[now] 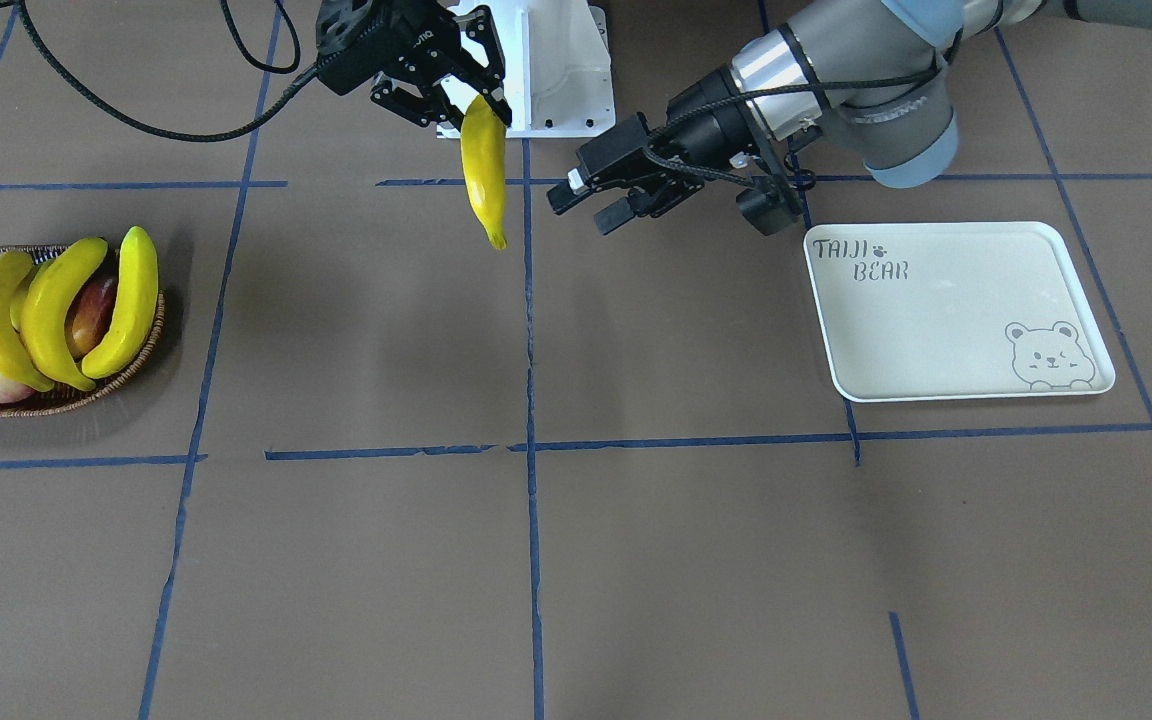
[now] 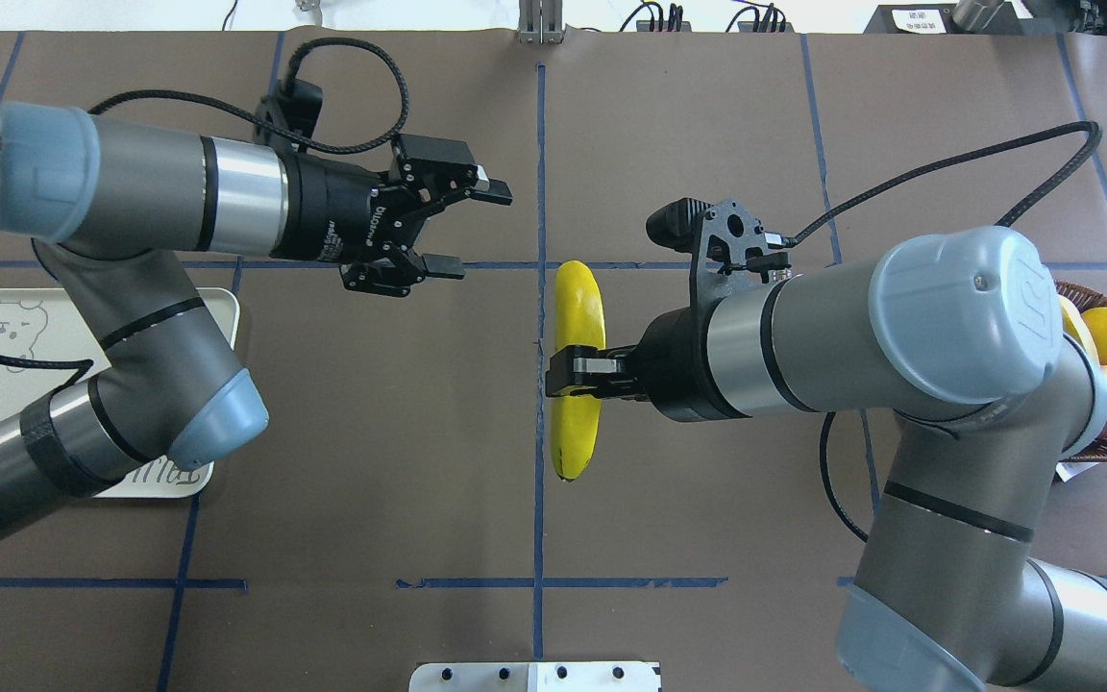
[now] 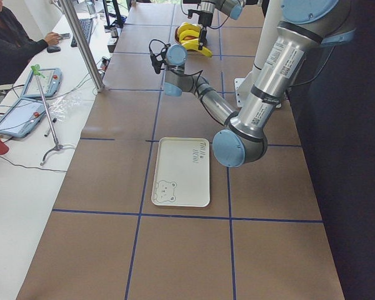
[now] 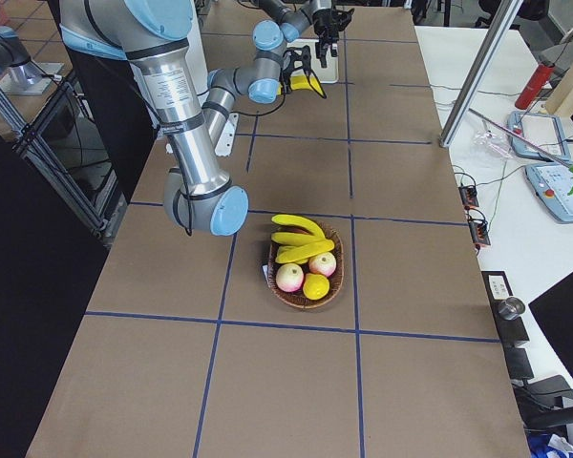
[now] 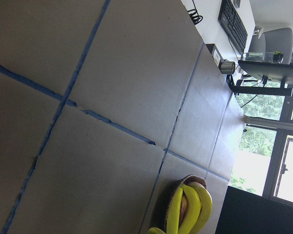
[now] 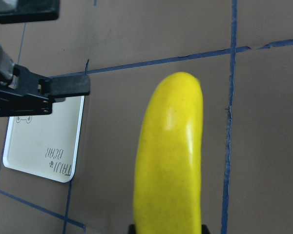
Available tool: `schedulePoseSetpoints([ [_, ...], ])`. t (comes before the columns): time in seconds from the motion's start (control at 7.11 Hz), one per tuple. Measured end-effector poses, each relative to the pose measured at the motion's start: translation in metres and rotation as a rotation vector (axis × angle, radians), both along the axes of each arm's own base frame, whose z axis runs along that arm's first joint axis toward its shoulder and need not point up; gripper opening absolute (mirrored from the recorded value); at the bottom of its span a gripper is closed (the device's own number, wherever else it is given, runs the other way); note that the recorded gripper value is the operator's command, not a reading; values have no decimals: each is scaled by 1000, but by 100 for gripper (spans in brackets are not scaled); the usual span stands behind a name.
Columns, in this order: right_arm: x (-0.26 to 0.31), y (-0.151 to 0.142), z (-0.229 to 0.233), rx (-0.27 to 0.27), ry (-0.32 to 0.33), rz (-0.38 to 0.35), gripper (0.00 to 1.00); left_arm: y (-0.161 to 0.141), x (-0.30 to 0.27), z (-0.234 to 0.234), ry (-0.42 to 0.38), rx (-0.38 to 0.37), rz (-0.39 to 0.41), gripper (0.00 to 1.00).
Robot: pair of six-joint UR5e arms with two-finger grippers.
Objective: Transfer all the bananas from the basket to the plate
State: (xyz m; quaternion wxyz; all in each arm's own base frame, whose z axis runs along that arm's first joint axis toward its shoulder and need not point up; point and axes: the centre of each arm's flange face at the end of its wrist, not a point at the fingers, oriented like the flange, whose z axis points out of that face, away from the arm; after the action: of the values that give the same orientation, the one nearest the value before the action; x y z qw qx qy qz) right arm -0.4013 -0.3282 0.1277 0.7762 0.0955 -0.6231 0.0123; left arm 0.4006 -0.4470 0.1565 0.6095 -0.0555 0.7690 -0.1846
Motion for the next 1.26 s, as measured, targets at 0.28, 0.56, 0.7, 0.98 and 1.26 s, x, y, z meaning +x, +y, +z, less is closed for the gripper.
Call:
schedulePoseSetpoints([
  [0.28, -1, 2, -2, 0, -5, -3, 0, 16, 19, -10, 19, 3, 13, 100],
  [0.56, -2, 2, -3, 1, -5, -6, 0, 31, 37, -17, 30, 2, 30, 100],
  [0.7, -3, 3, -3, 0, -5, -8, 0, 40, 48, -21, 38, 0, 26, 100],
  [0.98, -5, 5, -3, 0, -5, -14, 0, 48, 57, -23, 48, -3, 14, 86],
  [1.26, -6, 6, -3, 1, -6, -16, 0, 49, 59, -24, 49, -4, 11, 23],
])
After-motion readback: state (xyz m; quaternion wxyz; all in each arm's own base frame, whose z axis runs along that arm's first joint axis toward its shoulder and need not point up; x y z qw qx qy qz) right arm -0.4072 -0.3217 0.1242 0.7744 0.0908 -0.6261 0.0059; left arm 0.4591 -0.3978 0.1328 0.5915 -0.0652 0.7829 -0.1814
